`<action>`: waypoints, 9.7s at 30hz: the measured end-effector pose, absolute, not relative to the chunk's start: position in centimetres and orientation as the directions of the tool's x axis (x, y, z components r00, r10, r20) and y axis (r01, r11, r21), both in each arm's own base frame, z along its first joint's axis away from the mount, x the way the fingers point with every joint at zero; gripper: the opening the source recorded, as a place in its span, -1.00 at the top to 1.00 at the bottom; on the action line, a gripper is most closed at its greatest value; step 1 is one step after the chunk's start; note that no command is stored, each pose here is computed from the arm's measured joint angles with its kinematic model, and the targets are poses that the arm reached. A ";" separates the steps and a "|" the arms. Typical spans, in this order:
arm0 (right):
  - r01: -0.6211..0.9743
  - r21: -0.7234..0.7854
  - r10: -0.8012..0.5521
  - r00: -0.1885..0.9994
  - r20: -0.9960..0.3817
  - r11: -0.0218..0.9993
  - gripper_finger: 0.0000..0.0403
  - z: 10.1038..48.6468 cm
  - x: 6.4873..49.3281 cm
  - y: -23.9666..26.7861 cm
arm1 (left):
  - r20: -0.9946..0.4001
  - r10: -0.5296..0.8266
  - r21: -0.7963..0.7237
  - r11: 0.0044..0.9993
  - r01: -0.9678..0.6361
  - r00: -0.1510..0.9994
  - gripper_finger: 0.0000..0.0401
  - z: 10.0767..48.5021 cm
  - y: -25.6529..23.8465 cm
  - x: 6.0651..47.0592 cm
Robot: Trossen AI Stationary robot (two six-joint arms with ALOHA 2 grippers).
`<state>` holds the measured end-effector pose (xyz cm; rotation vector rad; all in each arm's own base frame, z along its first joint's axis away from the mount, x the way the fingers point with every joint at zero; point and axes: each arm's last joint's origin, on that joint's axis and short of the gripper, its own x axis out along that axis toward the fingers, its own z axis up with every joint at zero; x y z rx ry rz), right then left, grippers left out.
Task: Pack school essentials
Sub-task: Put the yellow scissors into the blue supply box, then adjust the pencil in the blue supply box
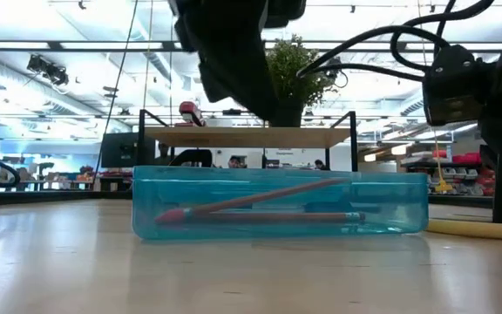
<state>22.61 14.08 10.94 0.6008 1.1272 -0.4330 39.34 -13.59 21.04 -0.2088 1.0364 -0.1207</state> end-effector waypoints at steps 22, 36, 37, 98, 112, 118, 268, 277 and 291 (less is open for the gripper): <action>0.456 0.241 -0.033 0.516 -0.856 0.857 0.99 22.1 21.6 14.5 | -0.877 -0.157 -0.161 0.986 0.029 0.455 0.85 29.2 -13.6 39.2; 0.565 0.138 -0.050 0.304 -0.951 0.813 0.36 17.7 19.6 15.7 | -0.892 -0.097 -0.108 0.994 0.000 0.441 0.91 30.4 -13.2 38.8; 0.565 0.135 -0.052 0.302 -0.952 0.814 0.28 17.3 19.2 15.9 | -0.892 -0.095 -0.110 0.994 -0.008 0.441 0.90 30.4 -13.0 38.8; 0.000 0.127 0.089 0.714 -0.695 0.992 0.74 21.0 30.1 12.6 | -0.748 0.030 -0.191 0.947 -0.259 0.663 0.91 39.6 -7.3 33.7; -0.037 0.172 0.162 0.576 -0.802 0.984 0.41 16.5 34.6 12.6 | -0.738 0.061 -0.190 0.936 -0.295 0.672 0.88 40.3 -7.5 32.6; 0.017 0.167 0.126 0.581 -0.804 0.986 0.31 18.0 33.9 12.0 | -0.744 0.064 -0.180 0.939 -0.292 0.665 0.90 40.3 -7.5 32.6; -0.053 0.169 0.174 0.478 -0.861 0.984 0.30 15.9 26.7 13.5 | -0.914 0.300 0.175 0.898 -0.403 0.273 0.92 32.6 -10.1 34.3; -0.110 0.288 0.305 0.464 -0.831 0.951 0.30 16.2 26.9 14.0 | -0.903 0.328 0.192 0.886 -0.422 0.277 0.89 32.6 -9.7 34.4; -0.060 0.278 0.265 0.548 -0.793 0.959 0.30 17.7 26.8 13.7 | -0.903 0.328 0.184 0.879 -0.441 0.277 0.90 32.6 -9.7 34.4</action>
